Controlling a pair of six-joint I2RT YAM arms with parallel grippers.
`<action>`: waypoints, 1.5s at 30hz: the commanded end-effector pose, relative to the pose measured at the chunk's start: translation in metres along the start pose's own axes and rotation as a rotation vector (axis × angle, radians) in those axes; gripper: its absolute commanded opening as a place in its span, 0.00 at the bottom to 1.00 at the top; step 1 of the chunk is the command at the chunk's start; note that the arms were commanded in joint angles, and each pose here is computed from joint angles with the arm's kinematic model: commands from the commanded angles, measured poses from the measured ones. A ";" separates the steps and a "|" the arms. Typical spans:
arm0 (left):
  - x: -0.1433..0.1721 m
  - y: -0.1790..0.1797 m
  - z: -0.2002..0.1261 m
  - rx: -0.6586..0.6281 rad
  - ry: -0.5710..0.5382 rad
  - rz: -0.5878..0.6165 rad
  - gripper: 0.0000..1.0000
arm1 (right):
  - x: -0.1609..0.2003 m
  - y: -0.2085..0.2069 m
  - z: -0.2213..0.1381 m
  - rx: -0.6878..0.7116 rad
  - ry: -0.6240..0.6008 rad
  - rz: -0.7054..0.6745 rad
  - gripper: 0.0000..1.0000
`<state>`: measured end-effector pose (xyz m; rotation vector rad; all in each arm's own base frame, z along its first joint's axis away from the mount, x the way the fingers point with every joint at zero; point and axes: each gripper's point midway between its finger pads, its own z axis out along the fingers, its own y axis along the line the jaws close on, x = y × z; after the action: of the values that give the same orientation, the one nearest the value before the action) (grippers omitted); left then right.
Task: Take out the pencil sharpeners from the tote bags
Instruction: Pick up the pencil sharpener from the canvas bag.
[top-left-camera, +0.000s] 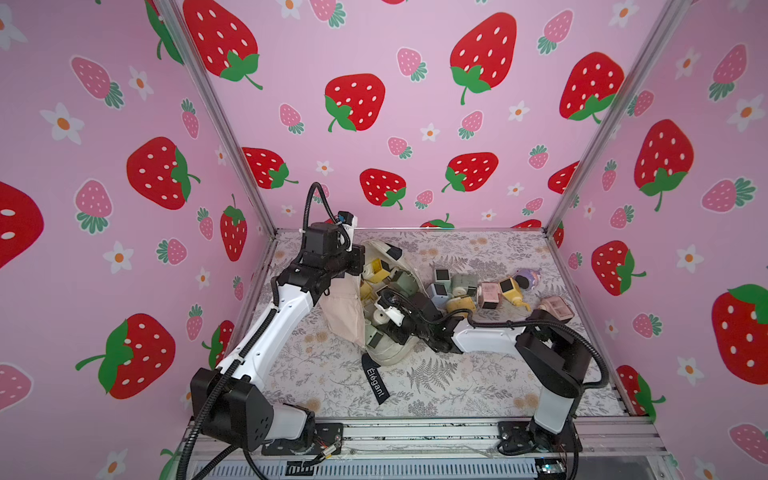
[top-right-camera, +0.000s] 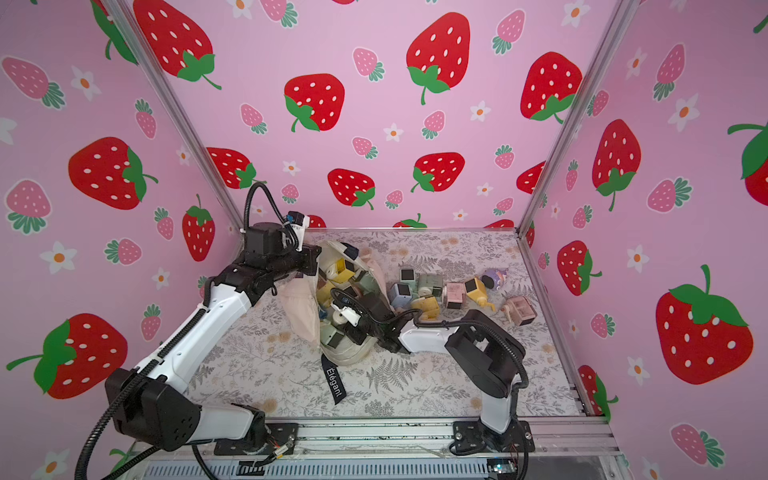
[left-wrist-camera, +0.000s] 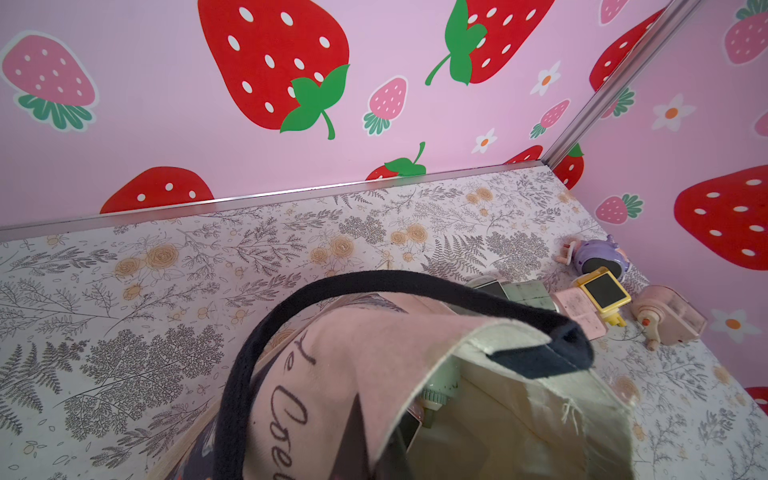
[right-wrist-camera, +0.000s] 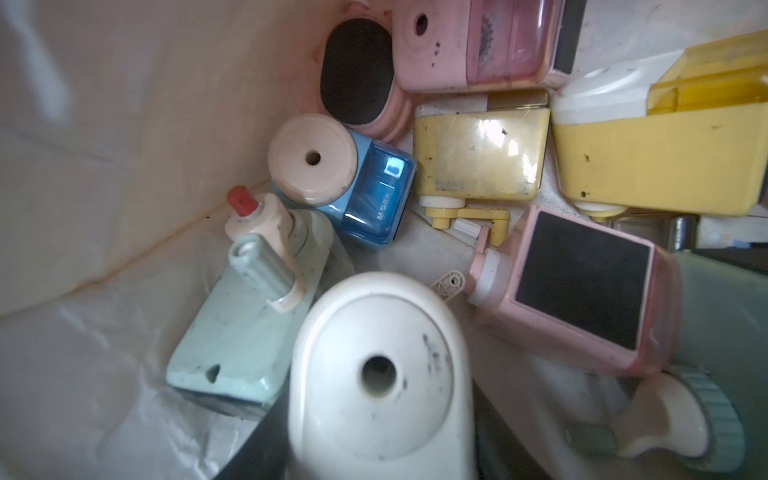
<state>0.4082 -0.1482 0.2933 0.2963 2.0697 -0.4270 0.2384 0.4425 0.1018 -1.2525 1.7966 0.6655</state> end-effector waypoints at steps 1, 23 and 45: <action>-0.026 -0.009 -0.004 0.030 -0.065 0.032 0.00 | -0.022 0.008 -0.013 -0.024 -0.072 -0.011 0.52; -0.026 -0.010 -0.004 0.031 -0.063 0.029 0.00 | -0.037 0.015 -0.075 -0.019 -0.150 -0.026 0.49; -0.026 -0.010 -0.005 0.030 -0.064 0.028 0.00 | -0.020 -0.031 -0.181 0.294 -0.288 0.006 0.48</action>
<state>0.4095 -0.1486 0.2921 0.2963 2.0732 -0.4268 0.1987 0.3174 0.1962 -1.0186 1.6210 0.6054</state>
